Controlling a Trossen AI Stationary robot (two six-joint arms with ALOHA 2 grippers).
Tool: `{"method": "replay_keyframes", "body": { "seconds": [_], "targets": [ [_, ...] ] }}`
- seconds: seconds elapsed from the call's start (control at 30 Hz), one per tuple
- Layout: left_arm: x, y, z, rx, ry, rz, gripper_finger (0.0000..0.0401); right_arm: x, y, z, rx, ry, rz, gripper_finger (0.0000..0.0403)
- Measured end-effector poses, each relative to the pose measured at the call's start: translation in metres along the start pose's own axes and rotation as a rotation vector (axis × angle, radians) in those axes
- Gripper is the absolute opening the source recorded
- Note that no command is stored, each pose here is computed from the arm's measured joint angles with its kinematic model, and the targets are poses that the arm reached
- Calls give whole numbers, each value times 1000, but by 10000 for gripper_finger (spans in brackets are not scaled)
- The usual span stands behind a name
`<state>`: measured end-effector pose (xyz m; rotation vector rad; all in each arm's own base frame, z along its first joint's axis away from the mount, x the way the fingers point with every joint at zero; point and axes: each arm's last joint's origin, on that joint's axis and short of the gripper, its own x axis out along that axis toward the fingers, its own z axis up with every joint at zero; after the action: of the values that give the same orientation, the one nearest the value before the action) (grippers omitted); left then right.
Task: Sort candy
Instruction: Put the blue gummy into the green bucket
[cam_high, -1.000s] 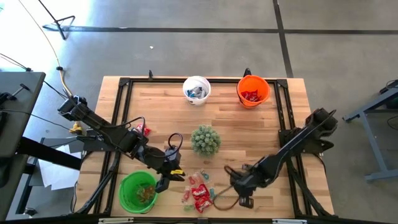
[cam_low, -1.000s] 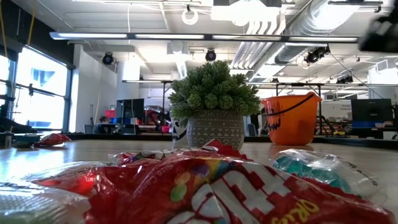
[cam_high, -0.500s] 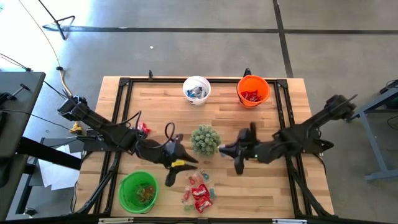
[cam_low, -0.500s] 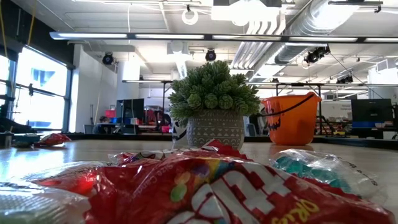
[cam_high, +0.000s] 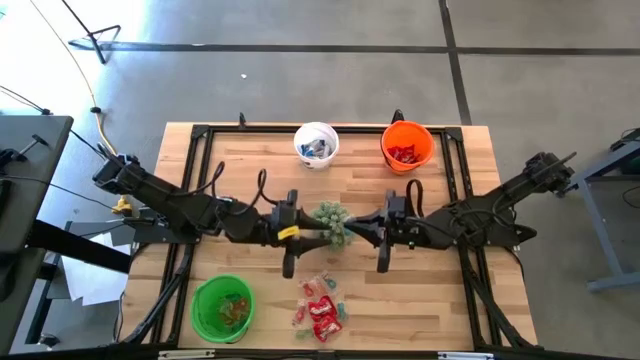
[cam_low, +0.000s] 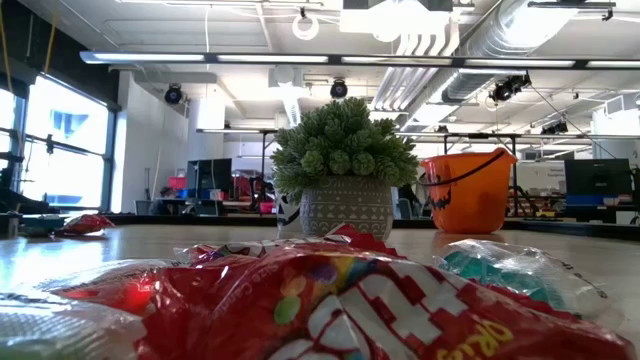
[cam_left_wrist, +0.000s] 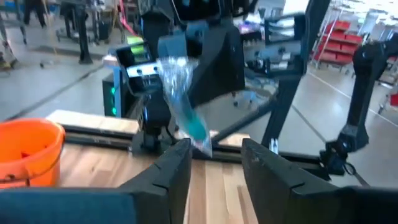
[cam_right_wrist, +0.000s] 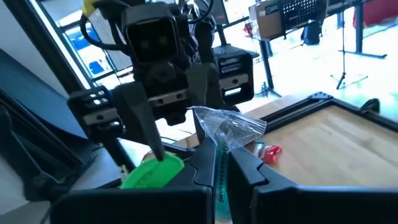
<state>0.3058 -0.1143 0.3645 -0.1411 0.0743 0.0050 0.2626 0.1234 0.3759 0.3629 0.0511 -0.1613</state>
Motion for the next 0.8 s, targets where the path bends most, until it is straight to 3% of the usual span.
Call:
{"method": "replay_keyframes", "body": {
  "seconds": [0.3, 0.8],
  "targets": [
    [4, 13, 3, -4, -11, 40, 169, 5, -6, 5, -46, -25, -20, 7],
    [8, 23, 7, -17, -43, 75, 173, 27, -12, 1, -92, -53, -18, 7]
  ]
}}
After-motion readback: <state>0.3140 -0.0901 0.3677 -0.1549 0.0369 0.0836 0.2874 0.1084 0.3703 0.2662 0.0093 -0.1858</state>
